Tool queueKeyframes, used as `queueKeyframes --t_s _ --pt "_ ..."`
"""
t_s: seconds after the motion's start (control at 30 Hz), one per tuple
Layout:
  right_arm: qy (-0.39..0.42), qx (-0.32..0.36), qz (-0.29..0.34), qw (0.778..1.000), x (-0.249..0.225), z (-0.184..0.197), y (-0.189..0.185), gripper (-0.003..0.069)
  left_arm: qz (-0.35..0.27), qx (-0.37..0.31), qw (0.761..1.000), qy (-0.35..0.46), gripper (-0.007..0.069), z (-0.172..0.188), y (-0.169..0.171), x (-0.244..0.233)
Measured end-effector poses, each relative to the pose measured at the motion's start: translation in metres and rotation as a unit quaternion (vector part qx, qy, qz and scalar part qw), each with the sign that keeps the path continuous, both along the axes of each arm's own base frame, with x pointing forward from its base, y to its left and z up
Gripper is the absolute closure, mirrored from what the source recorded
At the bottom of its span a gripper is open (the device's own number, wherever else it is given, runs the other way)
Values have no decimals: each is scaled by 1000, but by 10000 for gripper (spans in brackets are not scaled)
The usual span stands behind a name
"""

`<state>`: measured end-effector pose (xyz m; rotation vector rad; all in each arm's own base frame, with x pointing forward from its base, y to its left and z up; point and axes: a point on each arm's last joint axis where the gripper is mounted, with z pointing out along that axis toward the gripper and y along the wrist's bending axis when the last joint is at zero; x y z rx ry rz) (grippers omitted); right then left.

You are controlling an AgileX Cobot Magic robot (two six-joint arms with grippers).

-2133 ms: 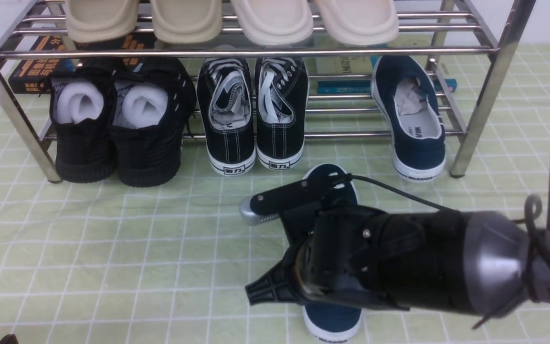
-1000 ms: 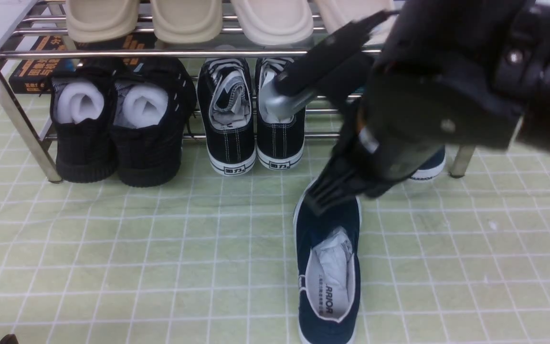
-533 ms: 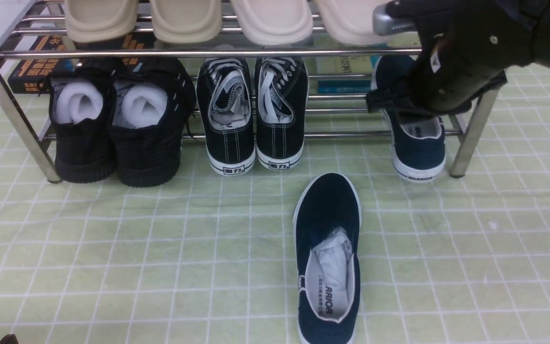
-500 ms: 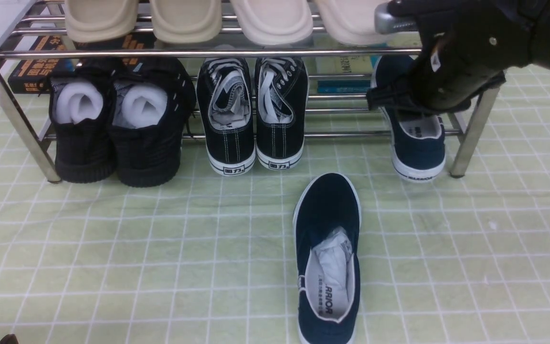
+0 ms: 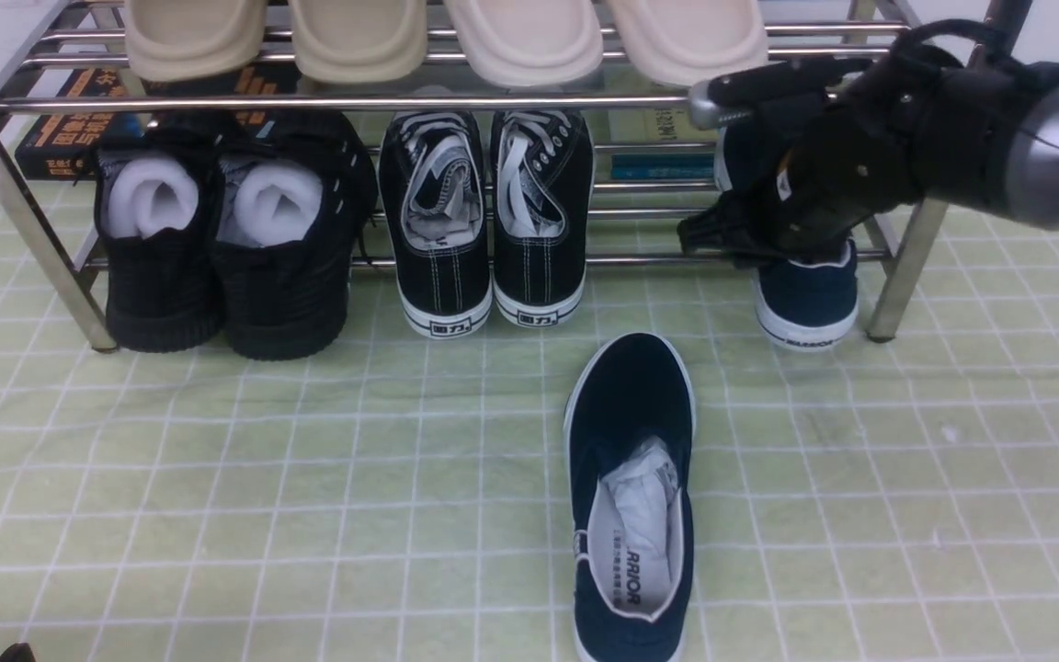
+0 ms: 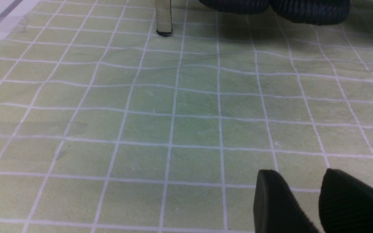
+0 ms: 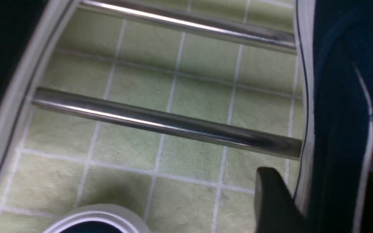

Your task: Take the shoes off the shelf with your hand from the green coffee tablecloth.

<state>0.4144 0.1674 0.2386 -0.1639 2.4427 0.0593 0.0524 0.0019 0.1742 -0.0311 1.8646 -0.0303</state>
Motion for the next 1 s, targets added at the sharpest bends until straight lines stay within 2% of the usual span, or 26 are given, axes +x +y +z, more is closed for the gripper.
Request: queueKeyframes --t_s 0.07,0.17,0.23,0.43,0.67,0.83,1.0 --pt "-3 1 0 1000 -1 3 0 451 0 0 1000 0 384 0 0 0" --pt "-5 10 -7 1000 -7 17 -3 609 0 0 1000 0 384 0 0 0" --pt "7 21 -18 1000 -15 29 -5 637 0 0 1000 0 384 0 0 0" --pt "67 67 -42 995 -62 85 -18 636 0 0 1000 0 384 0 0 0" --pt "162 44 0 986 -120 124 -36 636 0 0 1000 0 384 0 0 0" --pt "176 50 15 983 -133 122 -35 636 0 0 1000 0 384 0 0 0" --pt "237 20 34 971 -158 81 -16 636 0 0 1000 0 384 0 0 0"
